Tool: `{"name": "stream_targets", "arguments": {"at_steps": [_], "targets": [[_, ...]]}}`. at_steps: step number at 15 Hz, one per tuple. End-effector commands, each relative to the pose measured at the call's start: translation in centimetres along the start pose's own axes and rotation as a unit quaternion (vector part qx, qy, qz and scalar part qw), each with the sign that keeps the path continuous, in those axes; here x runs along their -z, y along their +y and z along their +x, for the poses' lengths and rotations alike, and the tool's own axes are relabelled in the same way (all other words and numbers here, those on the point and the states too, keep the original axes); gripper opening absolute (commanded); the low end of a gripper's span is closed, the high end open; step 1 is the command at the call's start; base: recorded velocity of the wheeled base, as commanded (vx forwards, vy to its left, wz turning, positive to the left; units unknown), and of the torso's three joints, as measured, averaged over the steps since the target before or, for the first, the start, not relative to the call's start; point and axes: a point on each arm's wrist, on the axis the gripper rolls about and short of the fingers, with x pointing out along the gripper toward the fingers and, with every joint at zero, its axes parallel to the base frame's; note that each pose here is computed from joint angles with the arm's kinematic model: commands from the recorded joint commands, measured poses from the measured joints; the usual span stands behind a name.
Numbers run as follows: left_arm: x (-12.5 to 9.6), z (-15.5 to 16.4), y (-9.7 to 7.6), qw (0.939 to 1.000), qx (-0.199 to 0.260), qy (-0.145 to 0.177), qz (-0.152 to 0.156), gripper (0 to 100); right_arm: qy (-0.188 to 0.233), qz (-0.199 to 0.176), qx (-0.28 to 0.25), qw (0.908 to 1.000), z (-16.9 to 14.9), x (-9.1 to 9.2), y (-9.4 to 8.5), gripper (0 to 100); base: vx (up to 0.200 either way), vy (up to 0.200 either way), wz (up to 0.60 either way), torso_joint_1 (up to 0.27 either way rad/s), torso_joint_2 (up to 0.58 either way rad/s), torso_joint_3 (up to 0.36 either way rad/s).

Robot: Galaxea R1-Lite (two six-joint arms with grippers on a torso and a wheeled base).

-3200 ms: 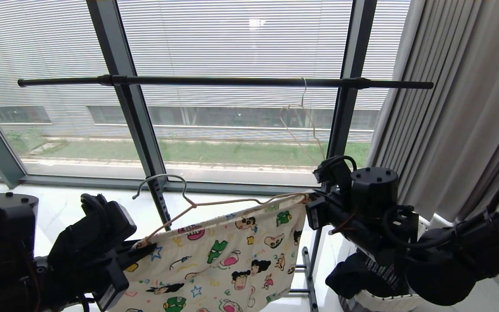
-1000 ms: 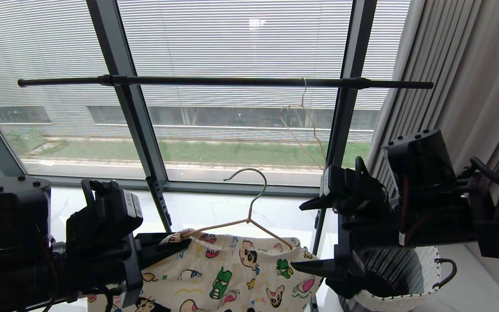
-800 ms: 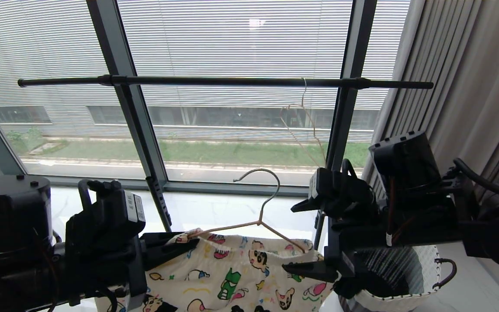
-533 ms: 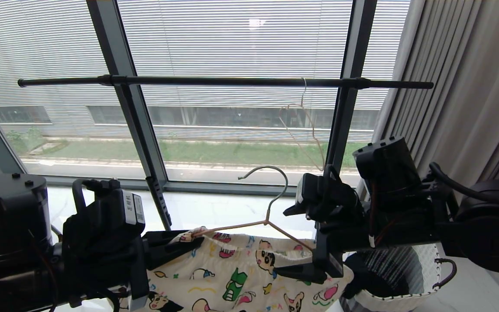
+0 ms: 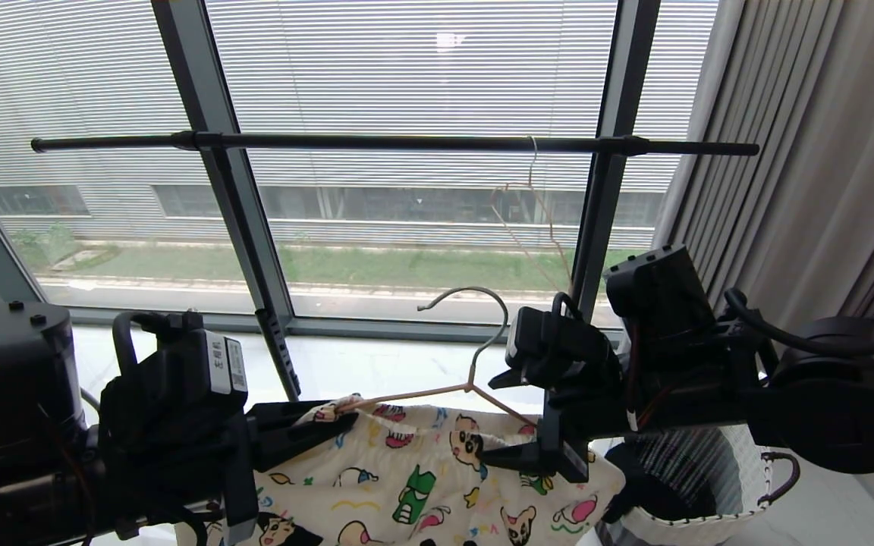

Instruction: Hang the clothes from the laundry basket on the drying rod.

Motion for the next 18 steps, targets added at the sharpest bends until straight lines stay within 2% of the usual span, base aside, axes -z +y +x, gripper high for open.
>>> {"name": "stream_targets", "arguments": {"at_steps": [1,7,8,13,16,18], "targets": [[-0.2,0.0,-0.1,1.0,0.002,-0.005,0.004,0,0.004,0.0,0.003,1.0,0.2,0.1,0.0,0,0.0,0.0,0.0,0.0,0.0,0.0],[-0.3,0.0,-0.5,0.9999,0.008,-0.011,0.008,0,-0.019,-0.012,0.027,0.9994,0.1,-0.4,-0.4,0,0.0,0.0,0.0,0.0,0.0,0.0],[-0.3,0.1,-0.5,0.9999,0.009,-0.011,0.008,100,-0.02,-0.012,0.028,0.9993,0.1,-0.4,-0.4,0,0.0,0.0,0.0,0.0,0.0,0.0],[-0.1,-0.3,-0.6,1.0,-0.006,-0.001,0.006,100,-0.041,-0.021,0.054,0.9975,-0.2,-0.4,-1.0,0,0.0,0.0,0.0,0.0,0.0,0.0],[1.0,-1.2,0.1,0.9985,-0.048,0.023,-0.013,100,-0.056,-0.023,0.08,0.995,-0.7,0.1,-1.9,0,0.0,0.0,0.0,0.0,0.0,0.0],[1.8,-2.1,1.1,0.995,-0.087,0.04,-0.027,100,-0.064,-0.033,0.094,0.993,-1.0,0.3,-2.4,0,0.0,0.0,0.0,0.0,0.0,0.0]]}}
